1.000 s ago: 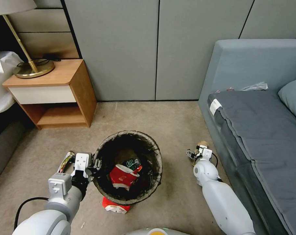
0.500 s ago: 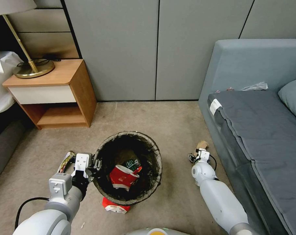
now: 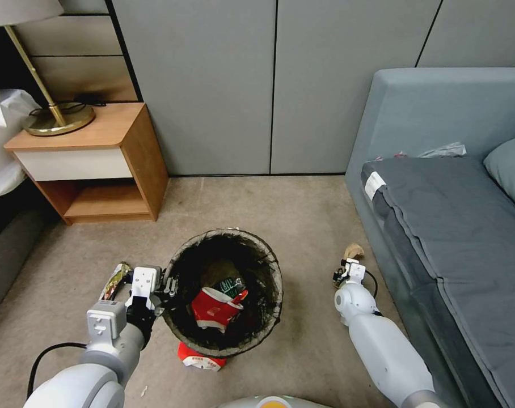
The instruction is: Pick up the trash bin, then pick up the garbage from the floor and place it into the trash bin.
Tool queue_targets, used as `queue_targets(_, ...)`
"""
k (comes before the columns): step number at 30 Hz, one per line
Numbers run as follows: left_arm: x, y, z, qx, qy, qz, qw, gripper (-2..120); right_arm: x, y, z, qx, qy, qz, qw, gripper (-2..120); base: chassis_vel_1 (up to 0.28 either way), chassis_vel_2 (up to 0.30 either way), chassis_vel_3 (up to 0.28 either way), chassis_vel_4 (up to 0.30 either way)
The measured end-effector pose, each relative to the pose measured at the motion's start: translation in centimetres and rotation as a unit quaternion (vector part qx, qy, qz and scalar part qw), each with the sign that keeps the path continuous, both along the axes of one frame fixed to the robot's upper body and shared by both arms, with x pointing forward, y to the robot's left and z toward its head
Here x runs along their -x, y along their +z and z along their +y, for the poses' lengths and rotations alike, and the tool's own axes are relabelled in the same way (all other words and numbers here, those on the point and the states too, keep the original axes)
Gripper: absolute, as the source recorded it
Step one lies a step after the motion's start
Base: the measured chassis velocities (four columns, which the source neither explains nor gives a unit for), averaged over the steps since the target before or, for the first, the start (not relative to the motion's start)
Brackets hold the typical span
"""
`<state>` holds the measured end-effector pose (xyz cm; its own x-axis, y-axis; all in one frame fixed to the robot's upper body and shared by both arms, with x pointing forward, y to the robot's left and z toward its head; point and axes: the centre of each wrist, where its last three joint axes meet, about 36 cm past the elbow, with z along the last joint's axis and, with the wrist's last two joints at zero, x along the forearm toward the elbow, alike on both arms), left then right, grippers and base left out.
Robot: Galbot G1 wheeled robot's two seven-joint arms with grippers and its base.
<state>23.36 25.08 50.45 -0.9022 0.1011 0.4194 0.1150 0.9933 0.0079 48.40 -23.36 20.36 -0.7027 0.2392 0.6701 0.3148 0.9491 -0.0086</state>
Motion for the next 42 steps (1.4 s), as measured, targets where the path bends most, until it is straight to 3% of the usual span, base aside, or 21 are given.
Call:
queue_targets(4, 0.0, 0.0, 0.0, -0.001, 0.0, 0.0, 1.0, 1, 0.4, 0.6, -0.2, 0.013, 0.009, -0.019, 1.0, 0, 0.0, 0.0, 0.0, 0.0)
queue_targets(10, 0.0, 0.1, 0.0, -0.002, 0.0, -0.001, 1.0, 1, 0.6, 2.8, -1.3, 0.046, 0.026, -0.068, 0.996, 0, 0.0, 0.0, 0.0, 0.0)
queue_targets(14, 0.1, 0.3, 0.0, -0.002, -0.001, -0.004, 1.0, 1, 0.8, 8.7, -2.2, 0.053, 0.033, -0.142, 0.988, 0, 0.0, 0.0, 0.0, 0.0)
queue_targets(15, 0.1, 0.3, 0.0, -0.002, -0.001, -0.004, 1.0, 1, 0.8, 8.7, -2.2, 0.053, 0.033, -0.142, 0.988, 0, 0.0, 0.0, 0.0, 0.0)
queue_targets(18, 0.1, 0.4, 0.0, -0.003, -0.002, -0.005, 1.0, 1, 2.2, 15.3, -2.3, 0.043, 0.053, -0.204, 0.977, 0, 0.0, 0.0, 0.0, 0.0)
queue_targets(19, 0.1, 0.4, 0.0, -0.003, -0.002, -0.005, 1.0, 1, 2.2, 15.3, -2.3, 0.043, 0.053, -0.204, 0.977, 0, 0.0, 0.0, 0.0, 0.0)
queue_targets(22, 0.0, 0.4, -0.1, -0.002, -0.003, -0.005, 1.0, 1, 4.6, 21.0, -1.4, 0.021, 0.086, -0.248, 0.965, 0, 0.0, 0.0, 0.0, 0.0)
queue_targets(27, 0.0, 0.4, -0.2, -0.001, -0.005, -0.005, 1.0, 1, 7.1, 24.6, 0.1, 0.005, 0.121, -0.275, 0.954, 0, 0.0, 0.0, 0.0, 0.0)
queue_targets(30, 0.0, 0.4, -0.2, -0.002, -0.006, -0.005, 1.0, 1, 10.5, 28.1, 1.9, -0.013, 0.17, -0.296, 0.94, 0, 0.0, 0.0, 0.0, 0.0)
queue_targets(37, -0.1, 0.3, -0.2, -0.002, -0.007, -0.004, 1.0, 1, 14.5, 30.4, 3.4, -0.04, 0.239, -0.298, 0.923, 0, 0.0, 0.0, 0.0, 0.0)
queue_targets(42, -0.2, 0.1, -0.4, -0.002, -0.009, -0.003, 1.0, 1, 17.0, 31.8, 4.4, -0.071, 0.304, -0.294, 0.904, 0, 0.0, 0.0, 0.0, 0.0)
